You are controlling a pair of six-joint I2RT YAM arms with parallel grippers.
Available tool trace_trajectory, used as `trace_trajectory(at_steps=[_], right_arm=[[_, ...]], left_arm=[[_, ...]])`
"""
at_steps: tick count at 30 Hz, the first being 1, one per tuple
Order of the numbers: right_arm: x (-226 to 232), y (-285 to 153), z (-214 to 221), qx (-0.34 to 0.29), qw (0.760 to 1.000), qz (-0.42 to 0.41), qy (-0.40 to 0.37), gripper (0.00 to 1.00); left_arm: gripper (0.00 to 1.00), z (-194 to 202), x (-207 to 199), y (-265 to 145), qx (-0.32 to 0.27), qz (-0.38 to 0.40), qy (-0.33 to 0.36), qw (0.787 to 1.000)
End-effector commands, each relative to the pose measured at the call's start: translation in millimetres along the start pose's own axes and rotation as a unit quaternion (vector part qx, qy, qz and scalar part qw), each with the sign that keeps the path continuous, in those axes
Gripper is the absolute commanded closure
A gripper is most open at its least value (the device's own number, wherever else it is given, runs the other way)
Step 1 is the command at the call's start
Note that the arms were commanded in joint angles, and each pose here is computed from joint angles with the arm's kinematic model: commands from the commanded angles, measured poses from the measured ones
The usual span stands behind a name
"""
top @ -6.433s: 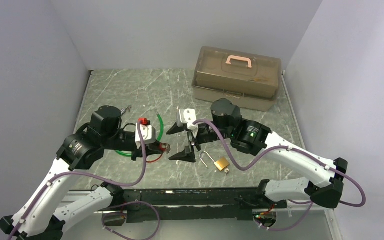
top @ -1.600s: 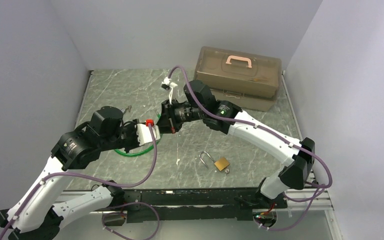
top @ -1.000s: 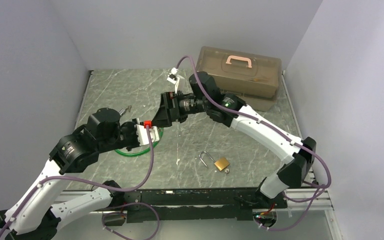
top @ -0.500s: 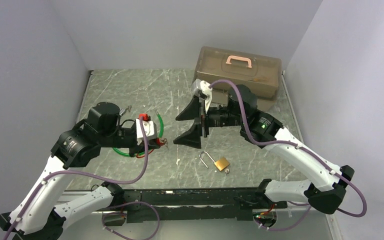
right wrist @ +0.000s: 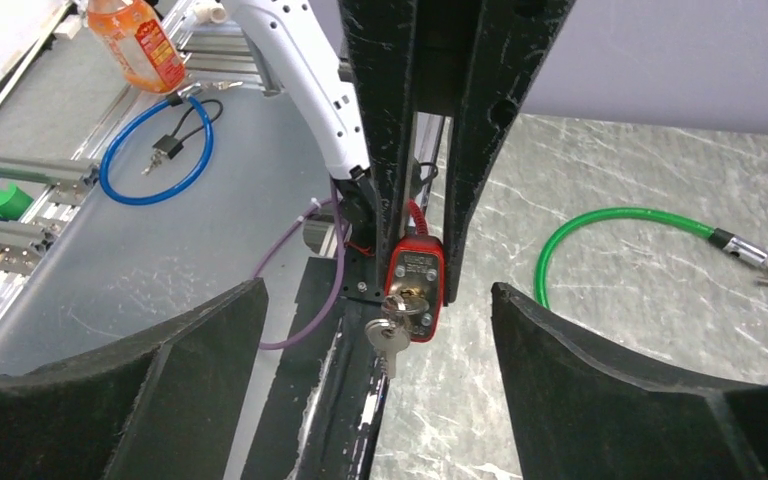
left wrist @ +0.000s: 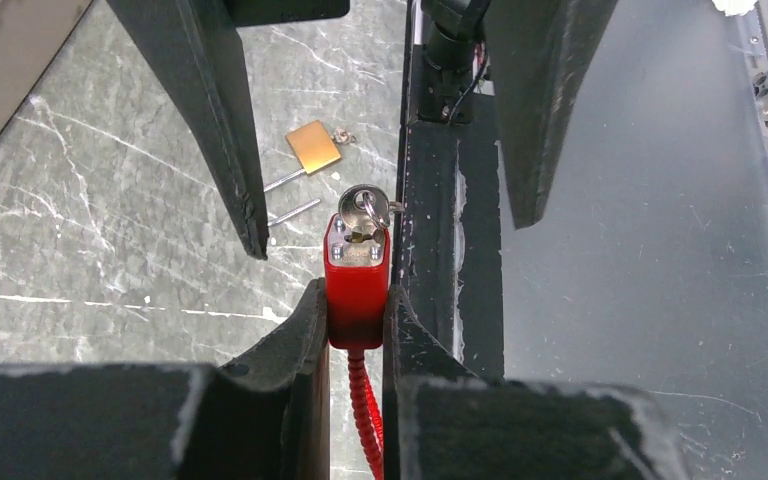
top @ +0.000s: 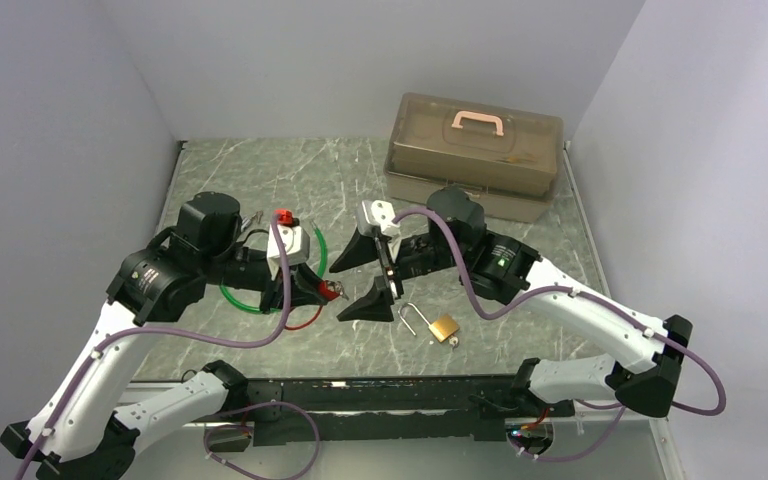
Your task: Unlock with the key
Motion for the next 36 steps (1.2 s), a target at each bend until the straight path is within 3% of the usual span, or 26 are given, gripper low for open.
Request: trace_trajectory(at_steps=[1,10,15,18,20,22,24,26,28,36], right_arm=[[-6.1,3.8,-17.3,-0.025,0.999,-0.003,-0.041,0.18],[-10.5,10.0,-11.0,-0.012,0.999,0.001,-0.033,0.4],[-11.0,11.4,-10.8,-0.011,0.999,-0.004,-0.031,0.67],[-10.5,12.6,-9.7,-0.006,0.999,-0.008,-0.032,0.95],[-9.9,13.4,-8.6,-0.001,0.999,-0.007,-0.031,1.0],[-9.0,15.2,-6.5,0.003,1.0,-0.008,-0.029,1.0],[-7.4,16.4,-6.4,0.005,1.0,-0.009,-0.029,1.0],[-6.3,17.3,-6.1,0.006,1.0,-0.009,-0.029,1.0],[-6.3,16.8,-5.5,0.007,1.0,-0.008,-0.028,1.0],[-5.9,10.6,-9.3,0.005,0.999,0.013,-0.036,1.0]], left_arm=[[1.0,-14.8,-9.8,-4.9,-0.029,0.022,0.017,0.999],[1.0,-15.4,-11.3,-6.4,-0.033,0.022,0.016,0.999],[1.0,-12.7,-12.6,-6.7,-0.031,0.025,0.015,0.999],[1.0,-11.1,-12.3,-6.3,-0.03,0.025,0.013,0.999],[0.99,-11.7,-12.2,-6.6,-0.03,0.024,0.014,0.999],[0.77,-12.8,-12.2,-7.8,-0.03,0.02,0.015,0.999],[0.42,-12.9,-12.2,-8.5,-0.027,0.016,0.012,0.999],[0.26,-12.3,-13.5,-9.5,-0.025,0.017,0.013,0.999],[0.03,-12.0,-13.3,-11.7,-0.022,0.008,0.015,1.0],[0.01,5.4,-10.6,-35.6,0.032,-0.077,0.038,0.996]])
Point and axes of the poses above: each gripper's point midway between its finger pads, its own y axis out along the fingers, its own x axis along the line the jaws close on, z = x × y, the point moved 6 cm from there along -y, back along the fingers, and after that the axes turned 12 degrees about -y, right-handed, at the moved point
